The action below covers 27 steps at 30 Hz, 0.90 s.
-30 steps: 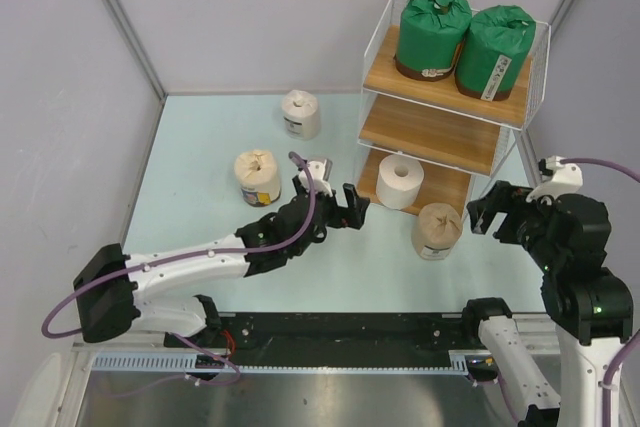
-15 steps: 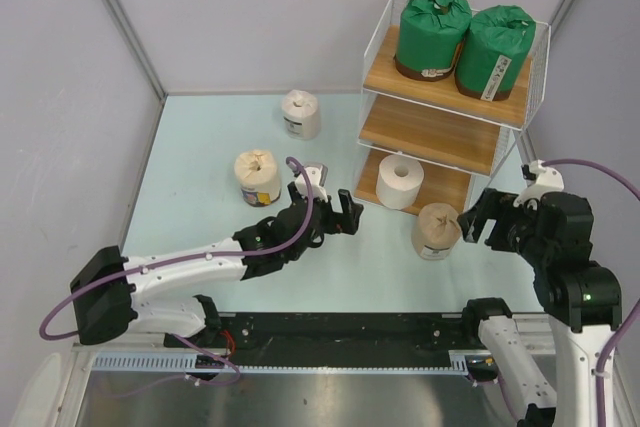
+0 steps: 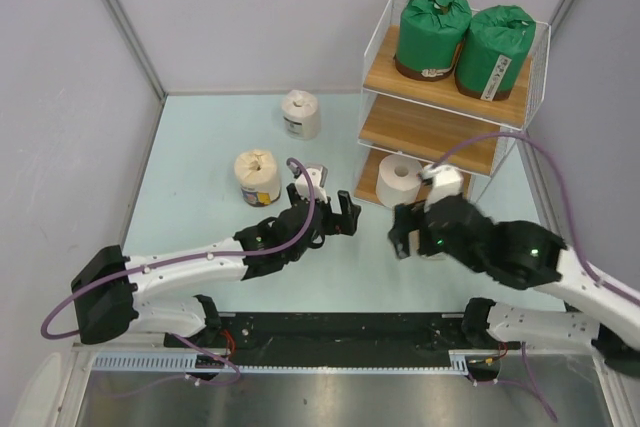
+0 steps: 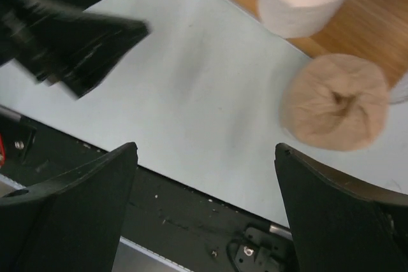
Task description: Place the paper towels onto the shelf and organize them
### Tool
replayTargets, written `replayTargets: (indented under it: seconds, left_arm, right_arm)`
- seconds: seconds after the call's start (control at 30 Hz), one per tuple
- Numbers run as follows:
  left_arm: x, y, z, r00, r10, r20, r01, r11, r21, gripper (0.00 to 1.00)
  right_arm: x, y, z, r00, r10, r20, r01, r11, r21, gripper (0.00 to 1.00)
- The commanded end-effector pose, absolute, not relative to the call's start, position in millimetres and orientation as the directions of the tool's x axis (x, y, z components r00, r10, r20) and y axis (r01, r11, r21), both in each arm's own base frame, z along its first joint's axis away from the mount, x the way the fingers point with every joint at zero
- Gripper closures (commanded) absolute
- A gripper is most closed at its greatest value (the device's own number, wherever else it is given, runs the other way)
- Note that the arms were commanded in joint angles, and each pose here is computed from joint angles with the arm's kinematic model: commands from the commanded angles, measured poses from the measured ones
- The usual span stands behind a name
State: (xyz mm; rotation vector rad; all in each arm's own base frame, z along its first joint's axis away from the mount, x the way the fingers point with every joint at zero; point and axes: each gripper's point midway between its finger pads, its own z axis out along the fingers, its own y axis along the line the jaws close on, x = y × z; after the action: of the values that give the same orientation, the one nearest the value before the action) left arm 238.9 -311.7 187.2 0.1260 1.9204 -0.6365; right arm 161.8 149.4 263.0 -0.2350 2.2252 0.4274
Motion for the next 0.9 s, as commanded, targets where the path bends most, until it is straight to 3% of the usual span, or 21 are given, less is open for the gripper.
replayTargets:
  seconds: [0.0, 0.13, 0.3, 0.5, 0.67, 0.87]
  left_arm:
    - [240.0, -302.7, 190.4, -0.425, -0.231, -0.875, 0.334, 0.859, -0.389, 0.00]
    - [238.9, -293.2, 188.6, -0.423, -0.244, -0.873, 0.317, 0.862, -0.395, 0.00]
    - [238.3, -278.2, 185.5, -0.434, -0.270, -0.859, 0.298, 0.857, -0.420, 0.00]
    - [237.2, -258.7, 182.5, -0.436, -0.316, -0.842, 0.272, 0.846, -0.458, 0.00]
    - [237.6, -247.6, 183.9, -0.428, -0.329, -0.842, 0.256, 0.849, -0.462, 0.00]
    - [237.2, -241.7, 182.5, -0.426, -0.333, -0.841, 0.244, 0.853, -0.461, 0.00]
  right_arm:
    - [167.8, 177.3, 271.2, -0.479, -0.001, -0.878, -0.206, 0.972, 0.112, 0.05]
    - [171.2, 165.7, 248.7, -0.516, -0.079, -0.853, -0.146, 0.989, -0.004, 0.05]
    - [180.5, 127.3, 230.4, -0.573, -0.053, -0.818, -0.031, 0.999, -0.042, 0.04]
    - [189.9, 116.2, 206.4, -0.631, 0.062, -0.774, -0.012, 0.996, 0.089, 0.08]
    - [192.9, 111.0, 171.1, -0.688, 0.044, -0.725, 0.035, 0.999, 0.027, 0.08]
    - [211.0, 110.8, 164.6, -0.649, 0.072, -0.757, 0.056, 0.997, 0.047, 0.09]
